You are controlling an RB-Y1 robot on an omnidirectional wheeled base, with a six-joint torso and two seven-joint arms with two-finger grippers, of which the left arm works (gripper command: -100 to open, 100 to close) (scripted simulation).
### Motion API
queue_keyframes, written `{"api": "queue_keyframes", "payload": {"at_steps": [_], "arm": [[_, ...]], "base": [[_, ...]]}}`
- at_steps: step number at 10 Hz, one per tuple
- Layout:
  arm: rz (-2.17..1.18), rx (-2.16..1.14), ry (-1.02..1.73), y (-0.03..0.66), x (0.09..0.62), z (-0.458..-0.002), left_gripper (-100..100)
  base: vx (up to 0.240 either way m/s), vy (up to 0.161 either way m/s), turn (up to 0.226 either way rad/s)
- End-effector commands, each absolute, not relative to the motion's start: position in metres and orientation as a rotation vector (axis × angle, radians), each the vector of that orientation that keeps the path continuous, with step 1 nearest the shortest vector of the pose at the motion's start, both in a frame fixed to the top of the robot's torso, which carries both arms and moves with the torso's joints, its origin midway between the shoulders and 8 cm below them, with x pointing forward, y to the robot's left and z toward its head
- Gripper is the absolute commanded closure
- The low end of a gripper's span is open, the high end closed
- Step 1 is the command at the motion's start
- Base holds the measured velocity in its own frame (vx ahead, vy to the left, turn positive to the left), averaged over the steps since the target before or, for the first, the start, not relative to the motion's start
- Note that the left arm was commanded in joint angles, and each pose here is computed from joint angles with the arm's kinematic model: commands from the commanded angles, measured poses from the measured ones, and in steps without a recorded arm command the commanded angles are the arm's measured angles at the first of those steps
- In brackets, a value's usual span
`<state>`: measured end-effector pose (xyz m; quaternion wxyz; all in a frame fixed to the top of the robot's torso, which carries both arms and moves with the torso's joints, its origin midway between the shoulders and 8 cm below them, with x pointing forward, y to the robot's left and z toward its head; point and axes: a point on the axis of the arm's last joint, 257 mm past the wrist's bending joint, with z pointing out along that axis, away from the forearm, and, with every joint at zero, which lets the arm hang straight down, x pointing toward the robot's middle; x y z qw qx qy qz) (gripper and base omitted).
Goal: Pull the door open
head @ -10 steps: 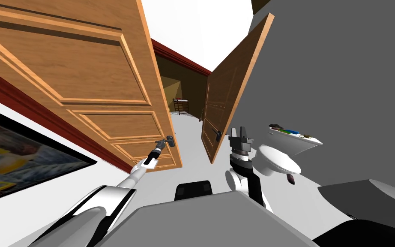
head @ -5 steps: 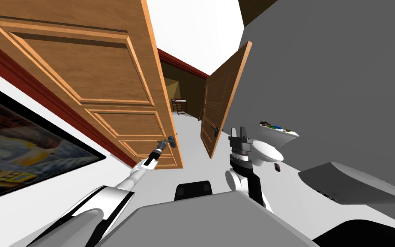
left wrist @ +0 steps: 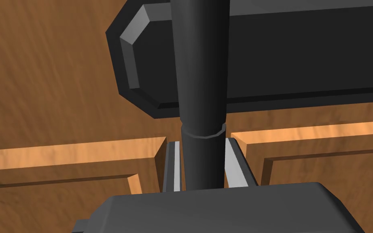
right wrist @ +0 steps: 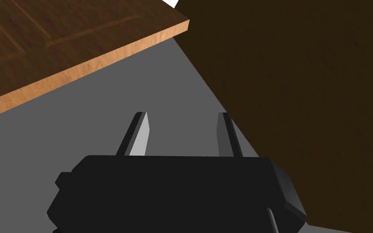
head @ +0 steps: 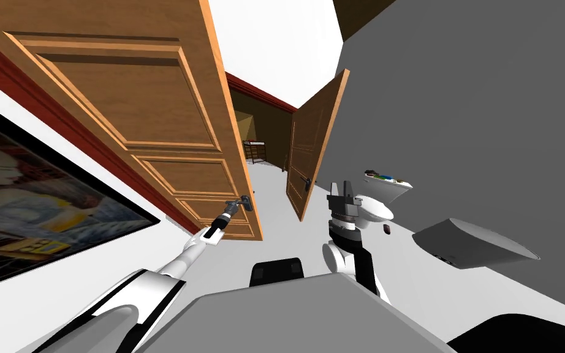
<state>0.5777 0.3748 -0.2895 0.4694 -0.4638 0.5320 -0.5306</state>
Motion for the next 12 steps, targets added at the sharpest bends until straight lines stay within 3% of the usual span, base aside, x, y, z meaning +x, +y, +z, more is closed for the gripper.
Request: {"api": "queue_keyframes", "payload": {"at_steps": [1, 12], "arm": [[-1.327, -1.121, 1.332, 0.367, 0.574, -0.292, 100], [-1.452, -1.024, 1.45, 0.35, 0.543, -0.292, 100]], "base": [[-0.195, 0.121, -0.076], [-0.144, 0.093, -0.051]]}}
